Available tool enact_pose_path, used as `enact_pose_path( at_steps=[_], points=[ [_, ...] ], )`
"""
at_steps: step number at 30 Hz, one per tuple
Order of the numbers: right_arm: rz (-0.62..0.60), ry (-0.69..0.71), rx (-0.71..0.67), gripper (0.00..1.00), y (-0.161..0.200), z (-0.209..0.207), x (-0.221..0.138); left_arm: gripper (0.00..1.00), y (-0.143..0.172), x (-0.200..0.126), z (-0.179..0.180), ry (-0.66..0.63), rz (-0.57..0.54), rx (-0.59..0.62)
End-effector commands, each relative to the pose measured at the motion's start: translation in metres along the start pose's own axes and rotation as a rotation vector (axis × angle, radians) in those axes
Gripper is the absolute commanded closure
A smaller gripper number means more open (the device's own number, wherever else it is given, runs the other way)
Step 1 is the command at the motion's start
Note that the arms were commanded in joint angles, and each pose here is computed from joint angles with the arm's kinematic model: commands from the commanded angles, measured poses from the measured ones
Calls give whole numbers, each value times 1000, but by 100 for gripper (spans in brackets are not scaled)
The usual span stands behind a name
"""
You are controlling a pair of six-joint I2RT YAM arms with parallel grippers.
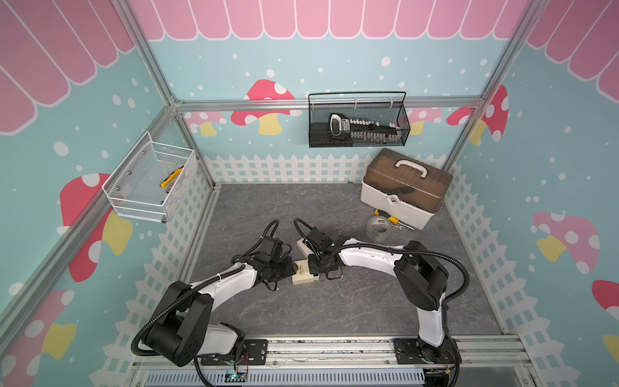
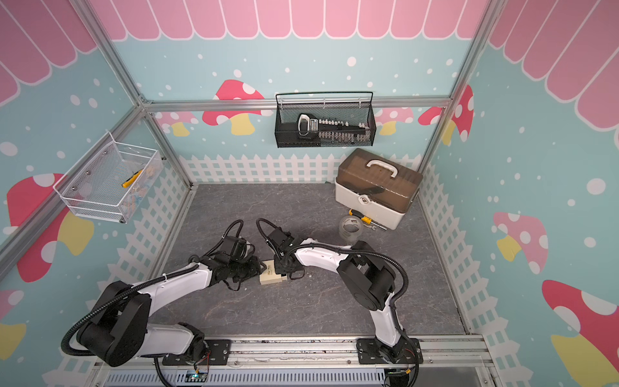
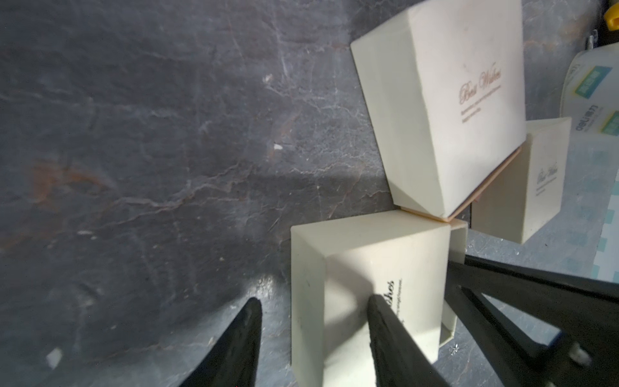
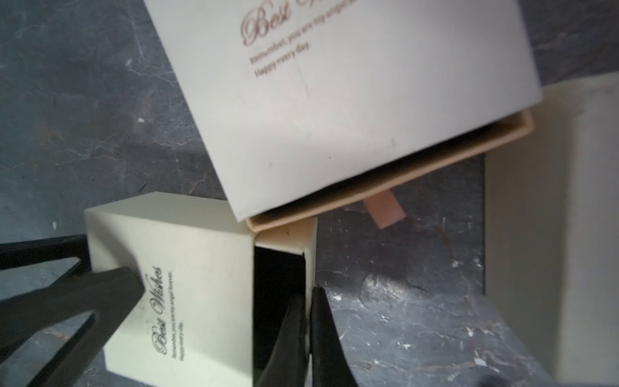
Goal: Place the earrings into the drawer-style jewelry box
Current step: Open the drawer in the jewelry box.
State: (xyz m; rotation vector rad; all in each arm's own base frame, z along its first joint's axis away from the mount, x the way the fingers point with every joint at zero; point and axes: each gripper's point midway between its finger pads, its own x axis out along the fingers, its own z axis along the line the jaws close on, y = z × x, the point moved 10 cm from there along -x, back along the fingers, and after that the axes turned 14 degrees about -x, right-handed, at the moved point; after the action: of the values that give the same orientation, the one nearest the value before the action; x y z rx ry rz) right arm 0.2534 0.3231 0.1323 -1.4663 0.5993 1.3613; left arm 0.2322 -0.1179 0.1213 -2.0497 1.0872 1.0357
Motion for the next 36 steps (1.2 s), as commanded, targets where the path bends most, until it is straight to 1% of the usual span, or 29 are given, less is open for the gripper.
enact_pose_path(
  at_steps=[1, 11, 12, 19, 23, 25, 29, 31, 33, 34, 36],
  points=[
    [61, 107, 21, 95, 16, -18, -9, 49, 10, 8, 31, -204, 28, -25],
    [69, 144, 46, 96, 23, -29, -9, 49, 9, 9, 30, -208, 31, -18],
    [42, 133, 50, 96, 21, -29, -19, 49, 9, 9, 31, -209, 32, -17],
    [38, 133, 48, 99, 20, -30, -20, 49, 9, 9, 29, -204, 33, -16],
    [35, 88, 35, 100, 19, -26, -19, 49, 5, 6, 23, -175, 18, -5],
    [46, 71, 30, 100, 20, -24, -17, 44, 1, 2, 16, -151, -5, 4],
    [51, 37, 28, 100, 26, -21, -18, 34, -12, -15, -1, -94, -89, 13],
    [51, 25, 28, 98, 28, -20, -21, 29, -18, -23, -6, -78, -129, 11],
    [52, 16, 25, 95, 31, -19, -24, 27, -21, -31, -8, -69, -163, 15],
    [49, 10, 26, 93, 32, -19, -26, 26, -22, -34, -9, -64, -176, 19],
    [30, -5, 29, 83, 32, -19, -29, 26, -23, -40, -10, -49, -192, 34]
  ],
)
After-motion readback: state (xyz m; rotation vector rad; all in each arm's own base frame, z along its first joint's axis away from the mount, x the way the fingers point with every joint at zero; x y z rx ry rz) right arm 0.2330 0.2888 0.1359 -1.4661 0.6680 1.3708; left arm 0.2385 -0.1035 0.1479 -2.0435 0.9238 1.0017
